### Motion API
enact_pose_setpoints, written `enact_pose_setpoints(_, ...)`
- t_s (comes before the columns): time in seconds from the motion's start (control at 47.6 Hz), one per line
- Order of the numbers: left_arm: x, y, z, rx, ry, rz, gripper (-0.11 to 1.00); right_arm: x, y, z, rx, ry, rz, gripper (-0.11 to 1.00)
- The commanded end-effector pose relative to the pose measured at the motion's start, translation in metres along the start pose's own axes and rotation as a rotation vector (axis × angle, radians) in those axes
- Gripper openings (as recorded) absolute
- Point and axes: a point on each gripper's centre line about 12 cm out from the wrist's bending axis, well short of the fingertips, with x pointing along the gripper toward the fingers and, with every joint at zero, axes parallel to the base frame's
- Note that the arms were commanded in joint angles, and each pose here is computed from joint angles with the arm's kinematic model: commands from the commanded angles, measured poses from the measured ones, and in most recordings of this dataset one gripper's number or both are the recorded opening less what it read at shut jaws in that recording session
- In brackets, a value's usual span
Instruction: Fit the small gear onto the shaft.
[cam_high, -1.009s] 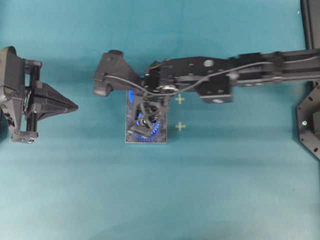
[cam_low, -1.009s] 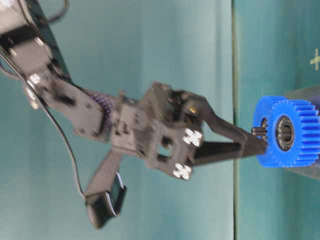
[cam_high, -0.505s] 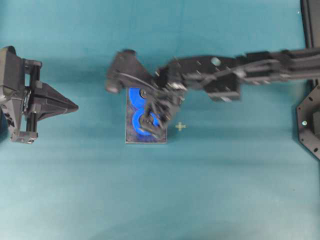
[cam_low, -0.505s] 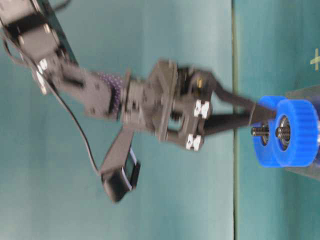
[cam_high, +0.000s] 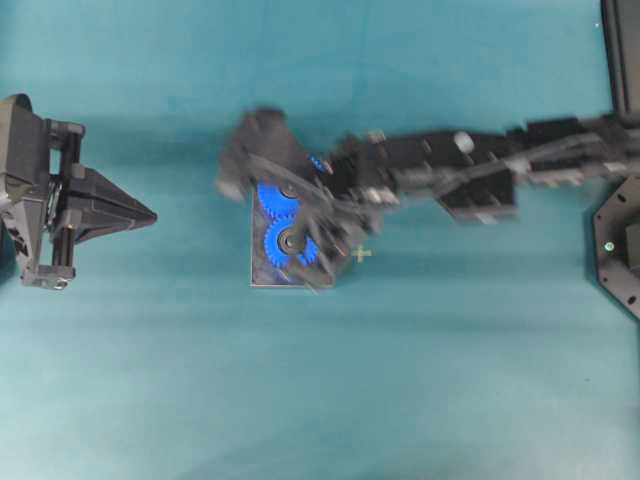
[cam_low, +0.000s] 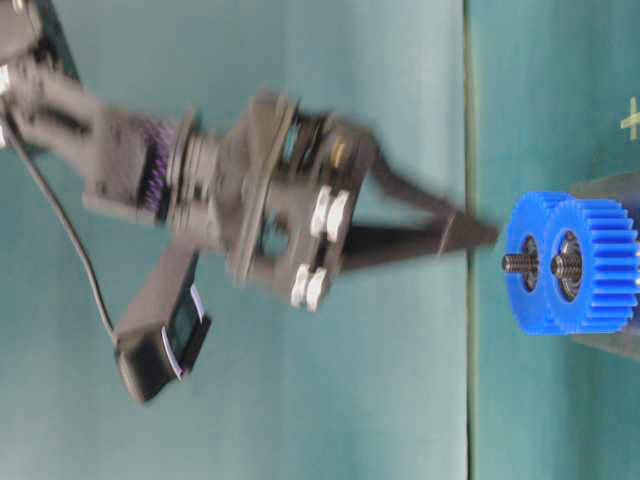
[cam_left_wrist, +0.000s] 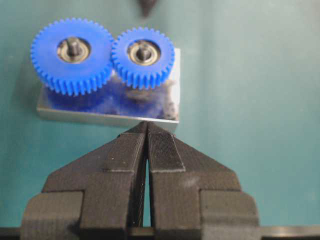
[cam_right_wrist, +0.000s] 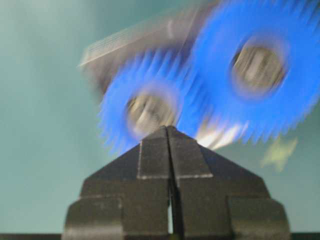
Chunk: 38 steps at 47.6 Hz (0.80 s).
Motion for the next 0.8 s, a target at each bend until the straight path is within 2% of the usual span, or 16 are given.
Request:
enact_pose_setpoints(0.0, -0.001, -0.002, 0.012, 0.004, -0.032, -0.004, 0.00, -0.002, 0.005, 0.020, -0.032, -0.047, 0.015, -0.02)
enact_pose_setpoints(0.105, -0.001, -0.001, 0.011, 0.004, -0.029, -0.004, 0.00, 0.011, 0.004, 0.027, -0.039, -0.034, 0.008, -0.02)
enact_pose_setpoints(0.252, -0.001, -0.001, 0.011, 0.001, -0.032, -0.004, 0.00, 0.022, 0.003, 0.021, -0.026, 0.009, -0.003, -0.02)
enact_pose_setpoints(0.42, -0.001, -0.002, 0.010, -0.010, -0.029, -0.007, 0.00, 0.023, -0.005, 0.001, -0.010, 0.063, -0.025, -0.02)
enact_pose_setpoints(0.547, -0.001, -0.002, 0.010, -0.010, -0.030, -0.007, 0.00, 0.021, -0.008, -0.021, 0.048, 0.094, -0.037, -0.02)
enact_pose_setpoints(0.778, -0.001, -0.002, 0.008, -0.012, -0.024, -0.007, 0.00, 0.004, 0.017, -0.047, 0.082, 0.066, -0.004, -0.02)
